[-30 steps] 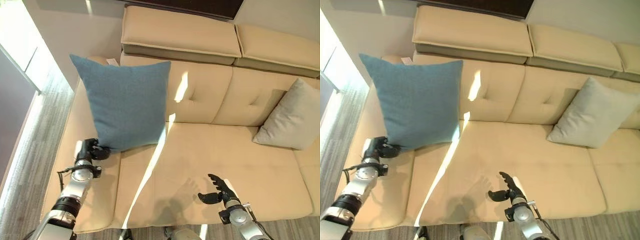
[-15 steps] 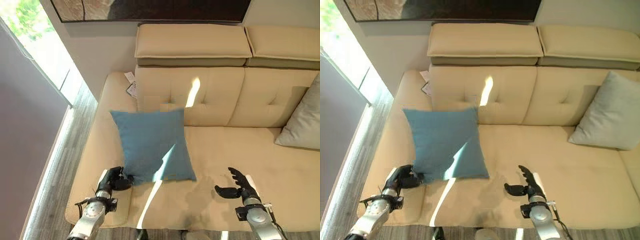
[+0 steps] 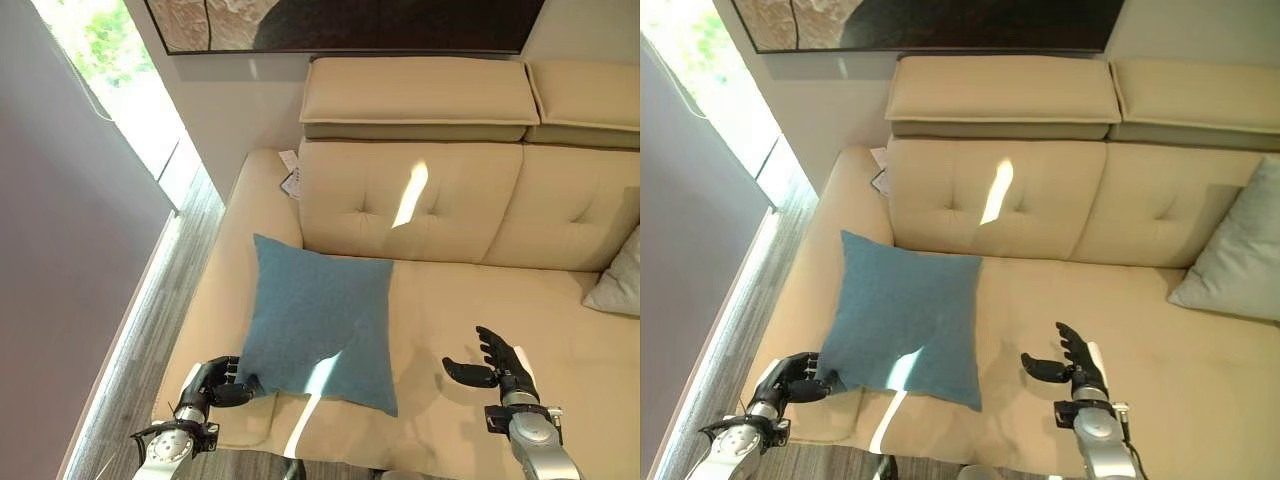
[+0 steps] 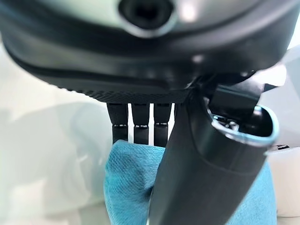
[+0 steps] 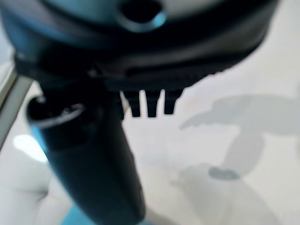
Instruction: Pick up all the scattered cushions and arrange them neatly on the sofa.
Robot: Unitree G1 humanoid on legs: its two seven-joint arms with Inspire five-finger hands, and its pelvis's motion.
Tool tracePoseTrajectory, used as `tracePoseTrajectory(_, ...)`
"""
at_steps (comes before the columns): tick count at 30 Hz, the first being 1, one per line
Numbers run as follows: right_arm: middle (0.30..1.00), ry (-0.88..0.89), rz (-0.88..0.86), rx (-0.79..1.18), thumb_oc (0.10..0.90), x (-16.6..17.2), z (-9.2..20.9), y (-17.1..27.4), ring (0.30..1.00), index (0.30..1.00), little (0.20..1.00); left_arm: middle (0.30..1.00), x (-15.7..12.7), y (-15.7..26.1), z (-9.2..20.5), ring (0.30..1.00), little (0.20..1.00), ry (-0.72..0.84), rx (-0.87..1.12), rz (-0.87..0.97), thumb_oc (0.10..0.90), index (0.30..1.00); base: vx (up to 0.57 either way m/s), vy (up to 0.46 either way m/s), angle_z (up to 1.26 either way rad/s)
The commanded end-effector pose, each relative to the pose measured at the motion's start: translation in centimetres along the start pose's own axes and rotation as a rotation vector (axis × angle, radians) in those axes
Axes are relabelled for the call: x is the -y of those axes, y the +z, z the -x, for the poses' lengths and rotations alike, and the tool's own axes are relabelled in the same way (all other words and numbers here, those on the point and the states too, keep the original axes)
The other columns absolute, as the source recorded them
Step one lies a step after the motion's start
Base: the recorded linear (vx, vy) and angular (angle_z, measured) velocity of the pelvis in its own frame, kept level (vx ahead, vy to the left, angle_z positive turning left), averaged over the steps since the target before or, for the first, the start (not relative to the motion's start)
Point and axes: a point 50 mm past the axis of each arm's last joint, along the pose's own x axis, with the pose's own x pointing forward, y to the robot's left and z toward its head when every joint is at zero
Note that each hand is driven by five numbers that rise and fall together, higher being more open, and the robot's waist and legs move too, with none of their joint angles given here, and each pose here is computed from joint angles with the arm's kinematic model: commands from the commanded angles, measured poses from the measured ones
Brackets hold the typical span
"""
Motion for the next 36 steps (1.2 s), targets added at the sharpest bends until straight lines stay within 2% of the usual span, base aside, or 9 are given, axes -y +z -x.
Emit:
tracePoseTrajectory(1, 0.9, -0.001, -0.048, 0.16, 0.8, -0.4, -1.0, 3.3, 0.9, 0.9, 0.9, 0.9, -4.7, 6.6, -1.5, 0.9, 0.9, 0.161, 0.271, -0.09, 0.8, 0.9, 0.0, 0.0, 0.05)
tracePoseTrajectory(3, 0.9, -0.001, -0.048, 0.16, 0.8, -0.4, -1.0, 3.3, 0.9, 0.9, 0.9, 0.9, -4.7, 6.6, -1.5, 0.9, 0.9, 0.161, 0.271, -0.09, 0.8, 0.9, 0.02, -0.006, 0.04)
tracePoseTrajectory(6, 0.9, 0.049, -0.011, 0.181, 0.8, -1.7, -1.2, 4.0, 0.9, 0.9, 0.9, 0.9, -6.2, 9.5, -2.7, 0.9, 0.9, 0.244, 0.321, -0.171, 0.8, 0.9, 0.03, -0.011, 0.01)
tracePoseTrajectory(19, 0.9, 0.058, 0.02, 0.146, 0.8, -2.2, -1.1, 3.2, 0.9, 0.9, 0.9, 0.9, -4.9, 12.3, -3.8, 0.9, 0.9, 0.238, 0.407, 0.003, 0.8, 0.9, 0.01, -0.003, 0.01)
tracePoseTrajectory(22, 0.9, 0.064, 0.034, 0.153, 0.8, -1.8, -1.2, 3.5, 0.9, 0.9, 0.9, 0.9, -5.1, 12.7, -4.1, 0.9, 0.9, 0.16, 0.415, 0.124, 0.8, 0.9, 0.01, 0.006, 0.0)
tracePoseTrajectory(23, 0.9, 0.079, 0.035, 0.178, 0.8, -1.1, -1.2, 4.1, 0.9, 0.9, 0.9, 0.9, -6.2, 13.6, -3.7, 0.9, 0.9, 0.067, 0.439, 0.115, 0.8, 0.9, 0.0, 0.0, 0.0)
tracePoseTrajectory(26, 0.9, 0.115, 0.037, 0.189, 0.8, -0.6, -1.1, 4.2, 0.9, 0.9, 0.9, 0.9, -8.3, 14.2, -3.1, 0.9, 0.9, -0.021, 0.425, 0.042, 0.8, 0.9, 0.01, 0.017, -0.14)
tracePoseTrajectory(31, 0.9, 0.161, 0.063, 0.202, 0.8, -0.7, -0.9, 4.3, 0.9, 0.9, 0.9, 0.9, -9.3, 15.3, -2.1, 0.9, 0.9, -0.158, 0.445, 0.031, 0.8, 0.9, 0.0, 0.002, -0.01)
tracePoseTrajectory(36, 0.9, 0.14, 0.048, 0.176, 0.8, -1.2, -0.6, 3.3, 0.9, 0.9, 0.9, 0.9, -8.3, 16.0, -2.5, 0.9, 0.9, -0.005, 0.562, 0.192, 0.8, 0.9, 0.0, 0.0, 0.0)
